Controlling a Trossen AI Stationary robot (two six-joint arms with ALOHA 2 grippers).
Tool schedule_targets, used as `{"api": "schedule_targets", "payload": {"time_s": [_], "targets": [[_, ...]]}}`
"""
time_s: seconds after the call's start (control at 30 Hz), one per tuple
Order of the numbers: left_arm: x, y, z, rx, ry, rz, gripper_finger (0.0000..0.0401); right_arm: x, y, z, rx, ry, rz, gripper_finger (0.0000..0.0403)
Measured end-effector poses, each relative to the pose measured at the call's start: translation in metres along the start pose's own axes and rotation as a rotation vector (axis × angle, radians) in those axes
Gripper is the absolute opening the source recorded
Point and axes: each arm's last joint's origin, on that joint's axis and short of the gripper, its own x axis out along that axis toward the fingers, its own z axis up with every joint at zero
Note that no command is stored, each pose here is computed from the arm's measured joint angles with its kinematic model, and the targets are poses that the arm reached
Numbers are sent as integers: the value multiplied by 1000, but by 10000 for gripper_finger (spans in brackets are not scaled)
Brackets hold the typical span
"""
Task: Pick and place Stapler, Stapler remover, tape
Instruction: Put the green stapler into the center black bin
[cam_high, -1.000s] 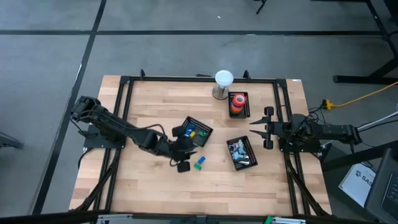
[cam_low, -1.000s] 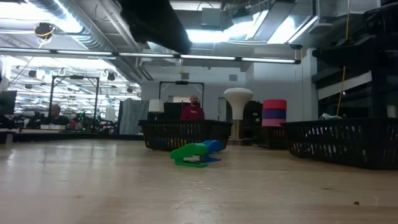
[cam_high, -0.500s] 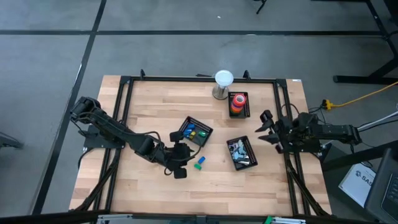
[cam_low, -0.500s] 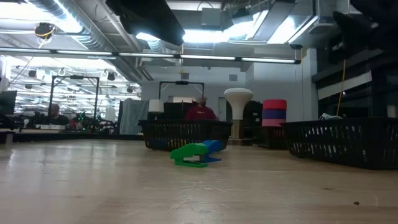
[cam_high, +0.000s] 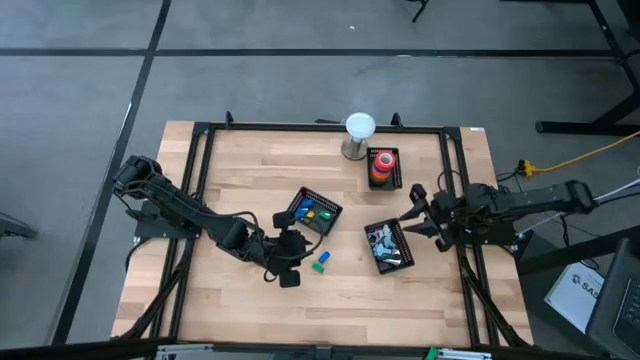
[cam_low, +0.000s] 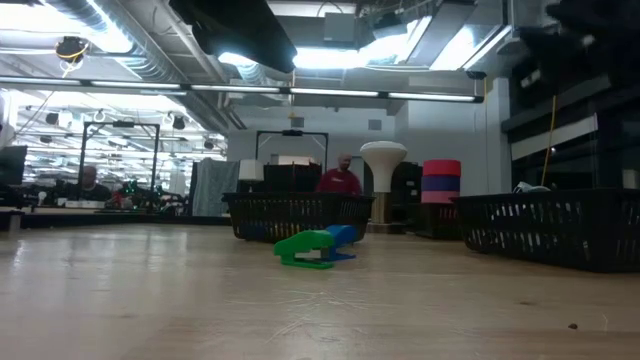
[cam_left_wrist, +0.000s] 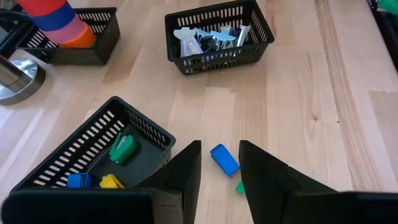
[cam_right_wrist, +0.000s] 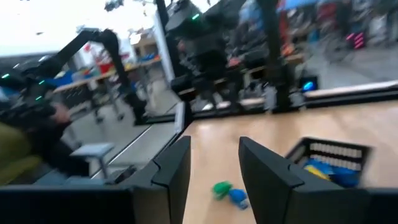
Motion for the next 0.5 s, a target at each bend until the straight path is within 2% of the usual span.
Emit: {"api": "schedule_targets", "payload": {"time_s": [0.2, 0.37, 0.5], "targets": [[0, 0, 0, -1, 0, -1, 104, 41, 24, 29, 48, 172, 108, 140], [-2, -3, -1, 6, 3, -19, 104, 85, 53, 53, 240, 399, 174, 140], [-3, -6, -2, 13, 3, -28, 104, 115, 77, 56, 386, 653, 176, 140]]}}
